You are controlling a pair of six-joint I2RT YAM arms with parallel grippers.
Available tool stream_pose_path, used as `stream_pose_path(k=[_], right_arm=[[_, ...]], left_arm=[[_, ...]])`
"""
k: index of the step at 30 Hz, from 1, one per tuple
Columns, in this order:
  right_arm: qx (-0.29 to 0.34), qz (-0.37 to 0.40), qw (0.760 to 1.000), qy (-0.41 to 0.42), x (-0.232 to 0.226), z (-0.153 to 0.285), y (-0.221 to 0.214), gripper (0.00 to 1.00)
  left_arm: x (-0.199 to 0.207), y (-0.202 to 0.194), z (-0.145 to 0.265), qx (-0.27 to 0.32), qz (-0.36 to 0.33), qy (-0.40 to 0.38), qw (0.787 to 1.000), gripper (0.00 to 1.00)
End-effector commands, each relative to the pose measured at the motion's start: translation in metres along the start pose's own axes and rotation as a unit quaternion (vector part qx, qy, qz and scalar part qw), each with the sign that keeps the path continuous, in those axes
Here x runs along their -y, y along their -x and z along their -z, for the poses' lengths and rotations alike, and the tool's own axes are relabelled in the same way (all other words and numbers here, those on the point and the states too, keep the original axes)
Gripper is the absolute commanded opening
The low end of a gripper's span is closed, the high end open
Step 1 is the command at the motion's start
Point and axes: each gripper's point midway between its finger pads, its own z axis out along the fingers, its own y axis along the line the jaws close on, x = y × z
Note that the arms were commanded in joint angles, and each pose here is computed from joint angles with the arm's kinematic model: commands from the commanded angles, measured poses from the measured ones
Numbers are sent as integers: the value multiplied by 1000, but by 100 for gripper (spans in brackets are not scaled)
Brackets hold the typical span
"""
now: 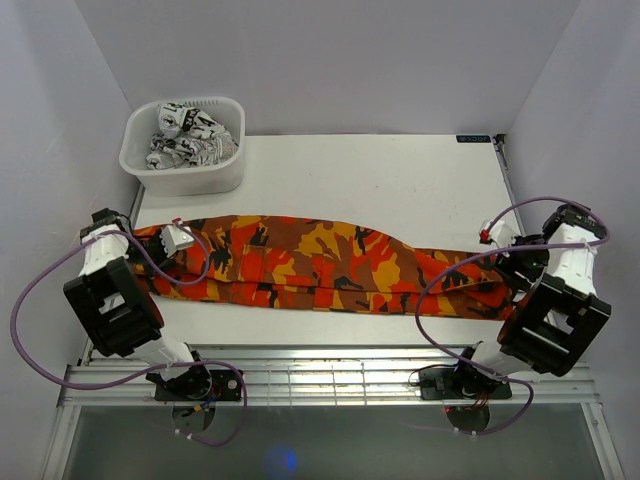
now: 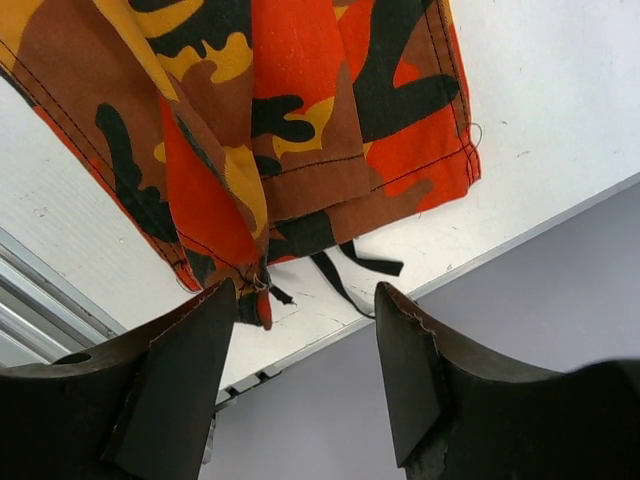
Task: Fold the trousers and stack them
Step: Fold the trousers
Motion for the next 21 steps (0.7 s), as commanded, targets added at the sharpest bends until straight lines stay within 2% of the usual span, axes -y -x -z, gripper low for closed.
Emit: stream_pose_path(k=[1,10,13,14,15,16,18,19,21], right_arm=[[27,31,999,-11,1,-2,20,64],[-42,48,998,19,-4,-21,3,71],[-68,62,996,22,-8,-31,-11,70],[-81,73,994,22,-9,-33,-16,67],[-88,82,993,17,-7,-37,-18,59],[-100,86,991,25,-13,-41,-24,40],[-105,92,990,16,-9,-41,-24,21],[-106,97,990,-5,4,-34,-21,8],[-93,89,991,-39,23,-20,-11,8]], left_arm=[[4,14,0,29,7,-4,1000,0],[5,13,-2,32,23,-10,999,0],[5,15,-2,38,41,-18,998,0],[5,17,-1,41,48,-18,998,0],[2,18,0,43,55,-17,997,0],[2,19,1,45,68,-18,996,0],[-4,22,5,46,82,-13,995,0],[-5,24,6,48,98,-11,994,0],[-14,27,12,57,114,-6,992,0]])
